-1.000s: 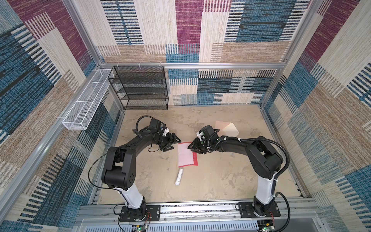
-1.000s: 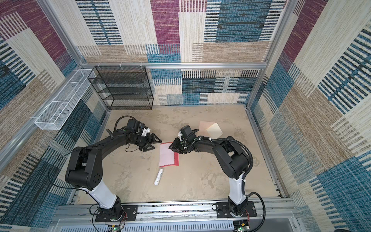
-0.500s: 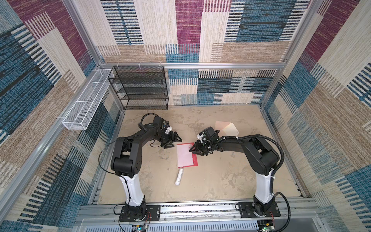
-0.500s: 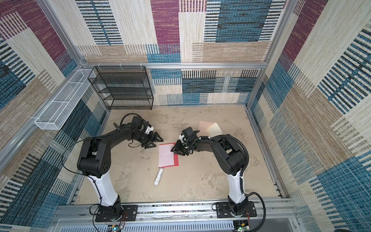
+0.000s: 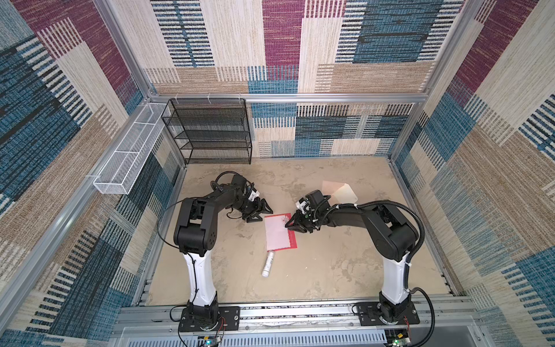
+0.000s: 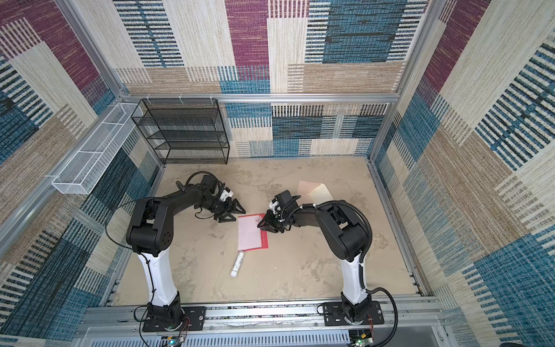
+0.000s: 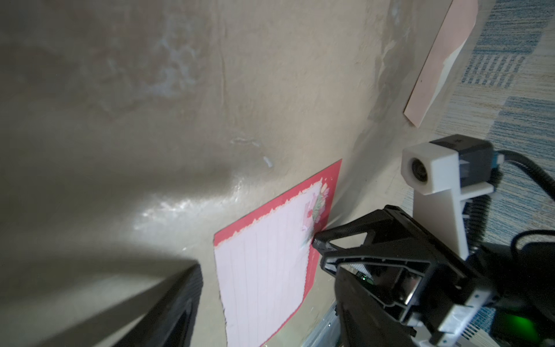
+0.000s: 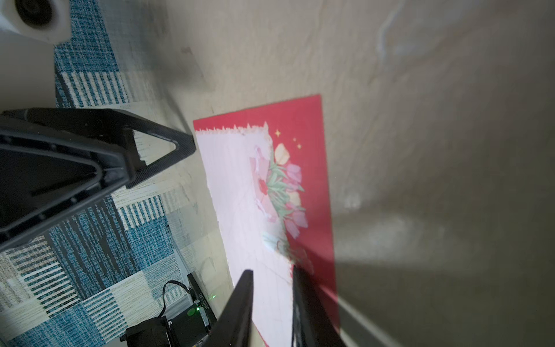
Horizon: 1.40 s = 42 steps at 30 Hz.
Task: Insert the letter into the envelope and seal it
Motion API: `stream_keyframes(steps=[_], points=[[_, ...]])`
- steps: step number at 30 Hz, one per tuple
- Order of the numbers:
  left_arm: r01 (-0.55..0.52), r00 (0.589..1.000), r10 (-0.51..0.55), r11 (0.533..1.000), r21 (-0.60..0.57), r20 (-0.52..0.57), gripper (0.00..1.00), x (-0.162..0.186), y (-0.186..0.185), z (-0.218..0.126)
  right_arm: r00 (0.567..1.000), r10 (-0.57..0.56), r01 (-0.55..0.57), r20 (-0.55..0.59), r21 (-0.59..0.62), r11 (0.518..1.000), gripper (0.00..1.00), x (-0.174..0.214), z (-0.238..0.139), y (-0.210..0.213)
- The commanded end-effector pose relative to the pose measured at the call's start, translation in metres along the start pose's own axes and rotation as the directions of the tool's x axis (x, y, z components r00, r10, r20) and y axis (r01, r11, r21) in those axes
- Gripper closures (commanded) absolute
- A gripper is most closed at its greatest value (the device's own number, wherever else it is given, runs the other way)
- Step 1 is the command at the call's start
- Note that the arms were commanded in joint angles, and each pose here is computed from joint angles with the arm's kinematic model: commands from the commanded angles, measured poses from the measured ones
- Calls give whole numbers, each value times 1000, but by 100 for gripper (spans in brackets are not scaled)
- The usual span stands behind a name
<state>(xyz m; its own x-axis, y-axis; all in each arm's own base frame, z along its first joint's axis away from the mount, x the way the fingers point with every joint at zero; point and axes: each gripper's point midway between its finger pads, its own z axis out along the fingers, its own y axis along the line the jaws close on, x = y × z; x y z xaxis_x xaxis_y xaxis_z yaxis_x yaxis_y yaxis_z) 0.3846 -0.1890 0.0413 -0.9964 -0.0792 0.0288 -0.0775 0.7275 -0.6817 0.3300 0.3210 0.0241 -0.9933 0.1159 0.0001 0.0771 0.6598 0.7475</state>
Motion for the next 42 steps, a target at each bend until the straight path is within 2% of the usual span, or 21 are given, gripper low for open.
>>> stream_keyframes(steps=[1, 15, 27, 32, 36, 42], points=[[-7, 1000, 6, 1000, -25, -26, 28, 4, 12, 8, 994, 110, -107, -7, 196, 975, 75, 15, 0, -50], [-24, 999, 23, 1000, -12, -33, 25, 0, 12, 10, 993, 114, -107, -20, 199, 974, 81, 16, 3, -51], [-71, 996, 73, 997, -36, 57, 20, -25, 6, -17, 993, 114, -107, -19, 214, 971, 83, 15, 2, -53], [-51, 998, 51, 999, 1, 28, 20, -29, 8, -7, 993, 114, -107, -18, 219, 970, 84, 14, 2, -53], [-36, 999, 37, 998, 60, -4, 26, -26, 4, 0, 993, 120, -112, -22, 219, 969, 84, 14, 4, -54], [-26, 997, 33, 994, 102, -71, 30, -11, 5, 5, 992, 124, -116, -24, 212, 970, 84, 14, 5, -53]])
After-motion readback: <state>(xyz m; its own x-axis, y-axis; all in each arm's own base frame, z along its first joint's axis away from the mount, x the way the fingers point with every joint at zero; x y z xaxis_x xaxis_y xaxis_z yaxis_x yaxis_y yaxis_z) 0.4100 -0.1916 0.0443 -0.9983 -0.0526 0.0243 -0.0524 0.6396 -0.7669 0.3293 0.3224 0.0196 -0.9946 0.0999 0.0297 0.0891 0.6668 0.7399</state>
